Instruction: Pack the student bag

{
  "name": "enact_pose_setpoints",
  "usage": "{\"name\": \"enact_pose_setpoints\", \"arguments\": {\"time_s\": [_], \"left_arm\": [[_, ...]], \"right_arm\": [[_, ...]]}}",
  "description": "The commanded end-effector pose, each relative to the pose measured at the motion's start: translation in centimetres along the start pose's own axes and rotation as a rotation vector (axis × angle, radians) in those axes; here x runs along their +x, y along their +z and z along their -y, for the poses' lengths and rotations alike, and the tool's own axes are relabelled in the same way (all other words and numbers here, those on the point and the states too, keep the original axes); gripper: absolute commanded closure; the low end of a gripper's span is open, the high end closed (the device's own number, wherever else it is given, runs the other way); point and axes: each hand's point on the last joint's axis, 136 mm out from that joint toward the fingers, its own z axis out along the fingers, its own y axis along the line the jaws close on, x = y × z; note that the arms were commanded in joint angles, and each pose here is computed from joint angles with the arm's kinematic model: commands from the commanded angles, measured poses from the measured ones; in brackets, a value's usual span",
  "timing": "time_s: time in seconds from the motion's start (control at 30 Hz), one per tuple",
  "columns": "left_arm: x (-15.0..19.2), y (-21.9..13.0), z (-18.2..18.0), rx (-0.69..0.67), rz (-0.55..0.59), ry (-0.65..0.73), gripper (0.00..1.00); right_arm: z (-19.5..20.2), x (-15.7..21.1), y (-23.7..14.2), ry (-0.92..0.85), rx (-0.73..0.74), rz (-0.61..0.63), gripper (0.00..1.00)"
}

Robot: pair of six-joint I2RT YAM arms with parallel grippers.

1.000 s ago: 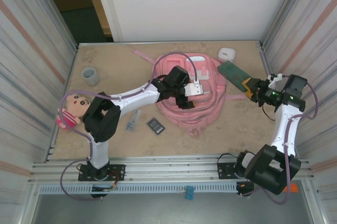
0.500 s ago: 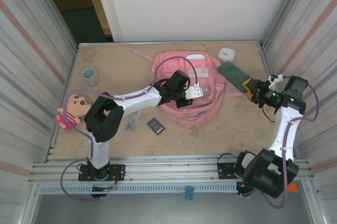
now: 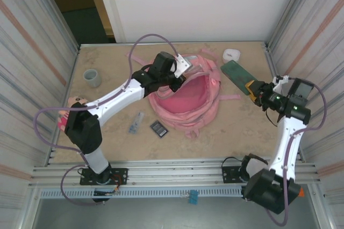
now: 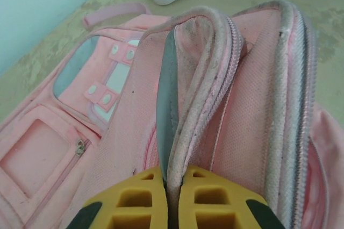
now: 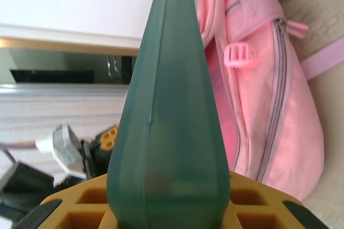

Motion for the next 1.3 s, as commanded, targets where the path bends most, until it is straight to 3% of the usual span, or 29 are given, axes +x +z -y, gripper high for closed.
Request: {"name": "enact_pose_setpoints", "arguments": {"time_s": [0.0, 0.23, 0.47, 0.63, 0.83, 1.27], "left_arm": [[-4.3, -3.5, -2.5, -0.062, 0.121, -0.171, 1.00], [-4.8, -3.6, -3.2, -0.072, 0.135, -0.199, 1.00], [-6.0, -3.6, -2.7, -0.015, 0.161, -0.226, 1.00], [-7.1, -3.6, -2.0, 0.042, 0.193, -0.230, 1.00], [-8.0, -3.8, -2.2, 0.070, 0.214, -0.273, 1.00], [-10.5, -4.8, -2.0, 0.143, 0.271, -0.298, 1.00]], "right_arm": [[-0.7, 2.4, -0.4, 0.011, 0.032, -0.002, 0.86], [-0.4, 8.4, 1.7, 0.046, 0.038, -0.100, 0.85], [-0.7, 10.9, 6.0, 0.067, -0.048, -0.102, 0.84], [-2.1, 13.0, 10.2, 0.050, -0.100, -0.145, 0.90], [-3.6, 14.0, 13.4, 0.030, -0.146, -0.061, 0.88], [-4.4, 16.3, 21.2, 0.024, -0.172, 0.000, 0.88]]}}
